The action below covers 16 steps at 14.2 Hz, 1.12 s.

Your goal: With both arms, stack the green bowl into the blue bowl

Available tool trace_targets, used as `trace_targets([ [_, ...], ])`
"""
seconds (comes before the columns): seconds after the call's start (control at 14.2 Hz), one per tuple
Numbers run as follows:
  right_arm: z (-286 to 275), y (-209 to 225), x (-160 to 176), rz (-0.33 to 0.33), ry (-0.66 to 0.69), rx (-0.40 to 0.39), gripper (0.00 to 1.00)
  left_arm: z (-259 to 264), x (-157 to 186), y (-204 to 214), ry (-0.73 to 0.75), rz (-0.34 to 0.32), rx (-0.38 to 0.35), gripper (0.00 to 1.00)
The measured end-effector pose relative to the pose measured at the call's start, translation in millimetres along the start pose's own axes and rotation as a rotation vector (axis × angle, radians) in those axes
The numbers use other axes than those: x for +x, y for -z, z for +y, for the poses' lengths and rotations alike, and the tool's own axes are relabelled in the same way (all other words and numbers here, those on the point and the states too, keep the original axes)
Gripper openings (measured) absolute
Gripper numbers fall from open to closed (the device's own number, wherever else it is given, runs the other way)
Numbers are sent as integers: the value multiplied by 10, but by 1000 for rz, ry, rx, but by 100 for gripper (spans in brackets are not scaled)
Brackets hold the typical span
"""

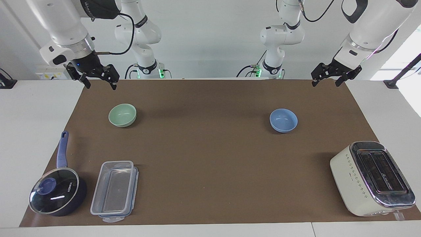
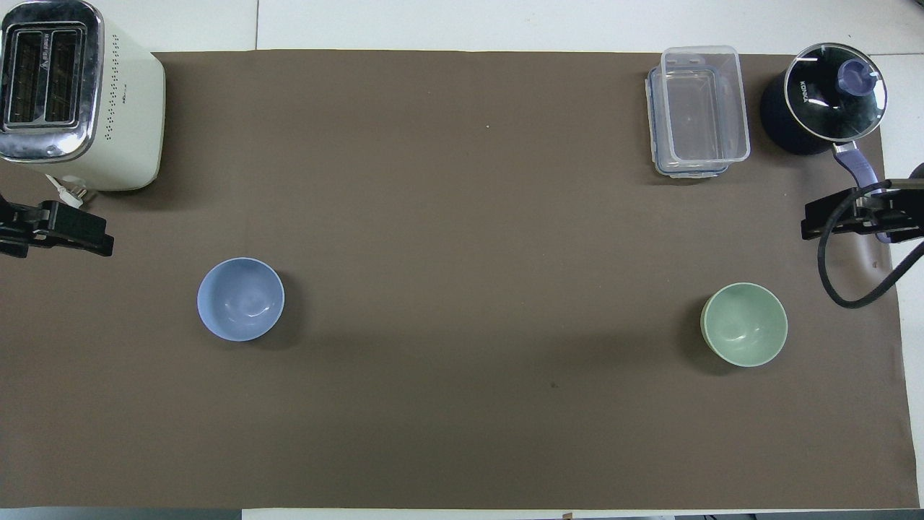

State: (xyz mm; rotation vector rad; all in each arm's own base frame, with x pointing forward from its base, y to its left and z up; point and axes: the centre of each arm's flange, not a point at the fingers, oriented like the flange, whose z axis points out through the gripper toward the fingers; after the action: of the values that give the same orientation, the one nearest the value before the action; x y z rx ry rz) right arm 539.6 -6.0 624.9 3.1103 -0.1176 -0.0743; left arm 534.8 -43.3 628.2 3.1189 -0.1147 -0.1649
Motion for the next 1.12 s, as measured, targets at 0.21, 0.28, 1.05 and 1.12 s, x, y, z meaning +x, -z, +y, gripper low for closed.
trace_targets([
  [0.21,0,0,0,0,-8,0,100,2,0,0,0,0,0,100],
  [0.28,-1,0,0,0,-35,0,100,1,0,0,0,0,0,100],
  [1.05,-37,-3,-3,-1,-93,-1,100,-11,54,-166,3,27,0,100],
  [1.12,-49,-3,-3,-1,-91,-1,100,-15,70,-286,3,26,0,100],
])
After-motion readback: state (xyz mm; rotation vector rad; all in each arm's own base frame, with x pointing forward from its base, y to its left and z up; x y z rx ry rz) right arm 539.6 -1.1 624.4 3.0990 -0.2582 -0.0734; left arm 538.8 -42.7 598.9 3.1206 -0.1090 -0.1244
